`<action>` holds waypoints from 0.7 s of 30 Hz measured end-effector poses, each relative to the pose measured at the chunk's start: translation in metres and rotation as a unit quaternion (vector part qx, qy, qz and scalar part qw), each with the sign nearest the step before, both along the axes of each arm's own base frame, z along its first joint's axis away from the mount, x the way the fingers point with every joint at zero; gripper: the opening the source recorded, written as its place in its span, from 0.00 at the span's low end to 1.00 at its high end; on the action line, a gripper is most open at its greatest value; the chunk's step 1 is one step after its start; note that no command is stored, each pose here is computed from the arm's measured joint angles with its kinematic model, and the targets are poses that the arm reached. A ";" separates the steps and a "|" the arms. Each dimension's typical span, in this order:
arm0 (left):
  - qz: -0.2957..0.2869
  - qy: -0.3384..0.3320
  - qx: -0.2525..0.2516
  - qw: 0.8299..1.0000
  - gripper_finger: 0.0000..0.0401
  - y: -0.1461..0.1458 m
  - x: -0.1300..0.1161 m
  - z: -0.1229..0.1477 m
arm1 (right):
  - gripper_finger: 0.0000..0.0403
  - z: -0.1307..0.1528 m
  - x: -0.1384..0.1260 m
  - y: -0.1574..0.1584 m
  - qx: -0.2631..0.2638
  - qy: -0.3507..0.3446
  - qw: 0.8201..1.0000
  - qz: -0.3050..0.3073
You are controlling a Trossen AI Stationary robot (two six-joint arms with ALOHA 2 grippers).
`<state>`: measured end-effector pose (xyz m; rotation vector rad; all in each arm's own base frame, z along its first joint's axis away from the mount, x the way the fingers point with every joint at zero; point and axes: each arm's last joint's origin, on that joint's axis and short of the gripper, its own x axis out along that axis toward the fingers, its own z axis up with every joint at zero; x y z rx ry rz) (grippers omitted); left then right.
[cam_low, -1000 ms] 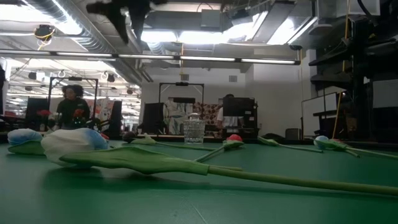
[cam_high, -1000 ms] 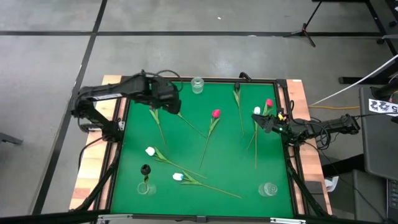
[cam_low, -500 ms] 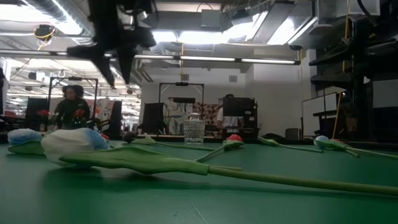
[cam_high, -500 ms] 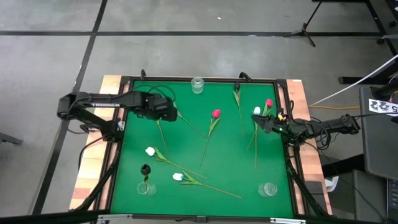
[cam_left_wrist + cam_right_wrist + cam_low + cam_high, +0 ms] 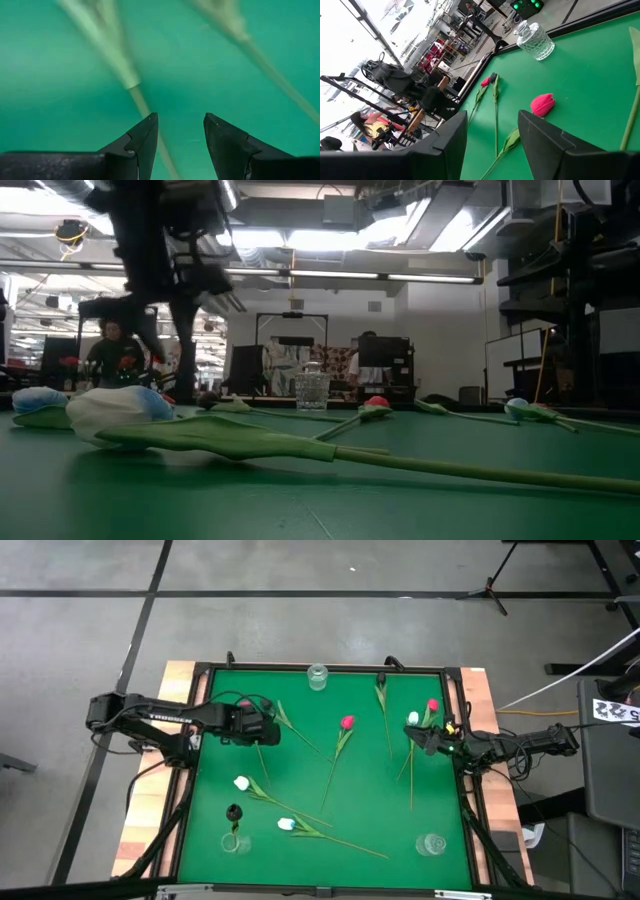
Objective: Sort flowers into vase by color
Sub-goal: Put the left pink flower into the top transparent vase
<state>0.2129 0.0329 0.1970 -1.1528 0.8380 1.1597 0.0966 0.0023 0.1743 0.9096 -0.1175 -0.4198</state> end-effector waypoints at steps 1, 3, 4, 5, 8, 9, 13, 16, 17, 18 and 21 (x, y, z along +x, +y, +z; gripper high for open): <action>0.005 0.008 -0.005 1.000 0.39 0.000 -0.003 -0.005 | 0.44 0.000 0.000 0.000 0.000 0.000 1.000 0.000; 0.015 0.019 -0.014 1.000 0.39 -0.001 -0.008 -0.013 | 0.44 0.000 0.000 0.000 0.000 0.000 1.000 0.000; 0.021 0.025 -0.018 0.999 0.39 -0.002 -0.010 -0.016 | 0.44 0.000 0.000 0.000 0.000 0.000 1.000 0.001; 0.027 0.028 -0.020 0.999 0.39 -0.002 -0.012 -0.019 | 0.44 0.000 0.000 0.000 0.000 0.000 1.000 0.004; 0.032 0.004 -0.023 0.999 0.39 -0.002 -0.010 -0.025 | 0.44 0.000 0.000 0.000 0.001 0.000 1.000 0.009; 0.034 -0.003 -0.022 0.999 0.39 -0.001 -0.010 -0.027 | 0.44 0.000 0.000 0.000 0.000 0.000 1.000 0.009; 0.043 0.002 -0.024 0.999 0.39 0.002 -0.012 -0.035 | 0.44 -0.001 0.000 0.000 0.000 0.003 1.000 0.009; 0.051 0.013 -0.031 0.998 0.39 0.002 -0.015 -0.040 | 0.44 -0.001 0.000 0.001 0.000 0.005 1.000 0.014; 0.055 0.010 -0.032 0.998 0.39 0.002 -0.016 -0.041 | 0.44 -0.001 0.000 0.001 0.000 0.006 1.000 0.017; 0.059 0.008 -0.031 0.998 0.39 0.003 -0.016 -0.042 | 0.44 -0.001 0.000 0.001 0.000 0.007 1.000 0.017; 0.068 0.001 -0.026 0.997 0.39 0.005 -0.017 -0.045 | 0.44 -0.002 0.000 0.001 0.000 0.009 1.000 0.017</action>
